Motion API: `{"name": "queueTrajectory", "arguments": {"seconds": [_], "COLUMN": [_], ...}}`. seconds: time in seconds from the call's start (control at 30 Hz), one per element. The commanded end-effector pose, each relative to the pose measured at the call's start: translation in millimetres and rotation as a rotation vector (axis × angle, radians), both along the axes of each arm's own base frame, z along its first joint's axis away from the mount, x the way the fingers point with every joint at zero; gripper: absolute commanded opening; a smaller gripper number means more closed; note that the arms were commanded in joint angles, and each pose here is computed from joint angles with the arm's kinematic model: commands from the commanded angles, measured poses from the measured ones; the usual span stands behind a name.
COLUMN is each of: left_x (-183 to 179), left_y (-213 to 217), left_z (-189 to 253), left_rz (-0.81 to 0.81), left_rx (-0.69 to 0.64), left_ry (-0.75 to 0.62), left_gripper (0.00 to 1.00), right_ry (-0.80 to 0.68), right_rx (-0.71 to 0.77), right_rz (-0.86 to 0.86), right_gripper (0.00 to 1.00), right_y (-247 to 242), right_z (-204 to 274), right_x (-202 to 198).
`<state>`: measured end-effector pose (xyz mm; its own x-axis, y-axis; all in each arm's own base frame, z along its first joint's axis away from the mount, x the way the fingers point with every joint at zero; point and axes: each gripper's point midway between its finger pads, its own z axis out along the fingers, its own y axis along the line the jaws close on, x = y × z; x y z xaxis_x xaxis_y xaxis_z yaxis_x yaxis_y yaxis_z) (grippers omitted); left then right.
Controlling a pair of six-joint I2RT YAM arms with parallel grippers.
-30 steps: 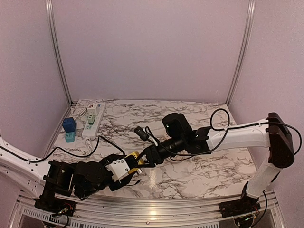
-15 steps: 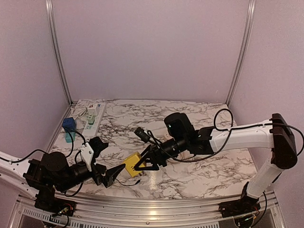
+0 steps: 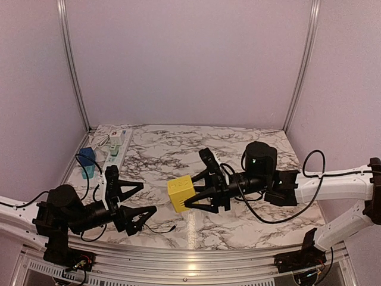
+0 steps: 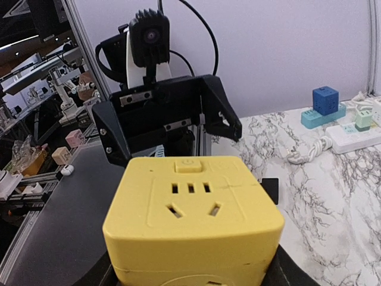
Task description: Insert the plug
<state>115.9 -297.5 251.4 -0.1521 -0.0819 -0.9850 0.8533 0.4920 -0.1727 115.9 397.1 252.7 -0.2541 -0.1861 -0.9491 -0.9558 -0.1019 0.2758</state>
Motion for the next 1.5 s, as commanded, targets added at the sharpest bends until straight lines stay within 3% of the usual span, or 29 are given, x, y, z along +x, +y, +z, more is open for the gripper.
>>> {"name": "queueTrajectory", "arguments": {"seconds": [0.0, 0.13, 0.33, 1.0, 1.47], "left_x": [-22, -29, -18, -20, -18], "left_y": [-25, -45, -57, -78, -81], "left_z": [17, 21, 24, 27, 29], "left_rz": [-0.164, -0.229, -0.203, -0.269, -0.274], "left_rx": [-0.055, -0.028, -0.02, -0.019, -0.019], "left_ry": [-0.008, -0.019, -0.024, -0.009, -0.019], "left_gripper": [0.99, 0.99, 0.99, 0.99, 0.93], "right_ry": [-0.086, -0.087, -0.103, -0.144, -0.13], "right_rx": [0.22, 0.292, 0.344, 0.297, 0.279], "right_rz": [-0.011, -0.012, 0.009, 0.004, 0.044], "right_gripper": [0.27, 0.29, 0.3, 0.29, 0.29], "right_y": [-4, -12, -18, -8, -7], "right_z": [50, 59, 64, 48, 44], "right_x": [-4, -8, -20, -25, -31]}}
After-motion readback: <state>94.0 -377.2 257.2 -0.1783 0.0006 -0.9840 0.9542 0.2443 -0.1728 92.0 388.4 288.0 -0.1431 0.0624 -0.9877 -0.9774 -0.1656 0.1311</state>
